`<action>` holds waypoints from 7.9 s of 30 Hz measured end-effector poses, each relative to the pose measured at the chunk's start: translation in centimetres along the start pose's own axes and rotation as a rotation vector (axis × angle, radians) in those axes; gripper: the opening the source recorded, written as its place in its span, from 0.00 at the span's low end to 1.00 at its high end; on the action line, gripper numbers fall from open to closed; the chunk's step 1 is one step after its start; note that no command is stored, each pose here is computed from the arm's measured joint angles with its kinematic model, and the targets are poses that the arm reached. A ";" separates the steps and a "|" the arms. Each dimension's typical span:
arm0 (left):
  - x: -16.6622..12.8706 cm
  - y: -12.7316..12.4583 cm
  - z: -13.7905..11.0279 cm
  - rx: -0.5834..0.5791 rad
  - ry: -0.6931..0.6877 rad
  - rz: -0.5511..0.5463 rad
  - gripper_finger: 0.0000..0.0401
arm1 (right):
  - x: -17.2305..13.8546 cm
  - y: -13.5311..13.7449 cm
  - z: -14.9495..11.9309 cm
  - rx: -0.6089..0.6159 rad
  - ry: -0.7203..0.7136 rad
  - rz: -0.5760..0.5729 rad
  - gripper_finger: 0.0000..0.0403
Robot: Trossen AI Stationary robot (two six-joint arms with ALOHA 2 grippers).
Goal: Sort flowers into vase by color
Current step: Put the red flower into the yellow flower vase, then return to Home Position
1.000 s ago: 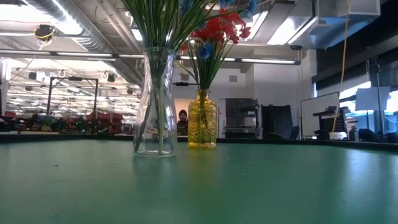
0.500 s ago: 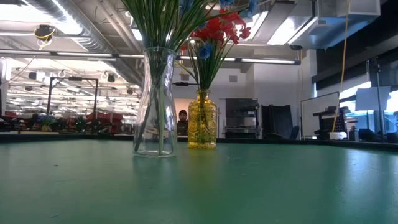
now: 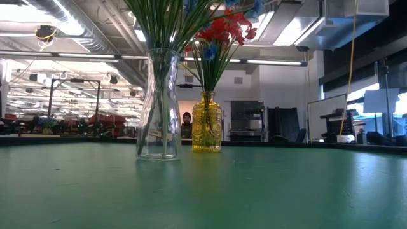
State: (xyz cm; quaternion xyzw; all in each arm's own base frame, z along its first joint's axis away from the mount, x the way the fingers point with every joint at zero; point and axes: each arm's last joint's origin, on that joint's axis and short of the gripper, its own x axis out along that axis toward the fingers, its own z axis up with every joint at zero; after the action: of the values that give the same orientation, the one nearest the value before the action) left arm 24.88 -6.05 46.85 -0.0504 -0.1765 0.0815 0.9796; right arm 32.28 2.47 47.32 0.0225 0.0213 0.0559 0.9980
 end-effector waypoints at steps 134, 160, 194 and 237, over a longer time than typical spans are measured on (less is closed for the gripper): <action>-11.9 5.7 -8.6 -0.089 0.178 0.291 0.39 | -0.3 -11.3 -24.7 -0.040 -0.528 -0.090 0.00; -11.9 5.8 -8.6 -0.090 0.177 0.291 0.39 | 0.7 -11.8 -27.5 -0.038 -0.439 -0.104 0.00; -11.9 5.8 -8.6 -0.091 0.177 0.293 0.39 | -0.4 -11.1 -27.4 0.091 0.083 -0.072 0.70; -14.5 6.5 -9.6 -0.068 0.310 0.275 0.39 | -12.0 -6.6 -21.1 0.097 0.191 -0.152 0.84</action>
State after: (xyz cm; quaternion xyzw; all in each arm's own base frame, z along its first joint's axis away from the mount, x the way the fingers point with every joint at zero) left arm 13.90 -2.88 32.20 -0.1190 -0.0177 0.1997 0.9725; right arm 20.13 -4.57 26.39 0.0637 0.1205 -0.0191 0.9905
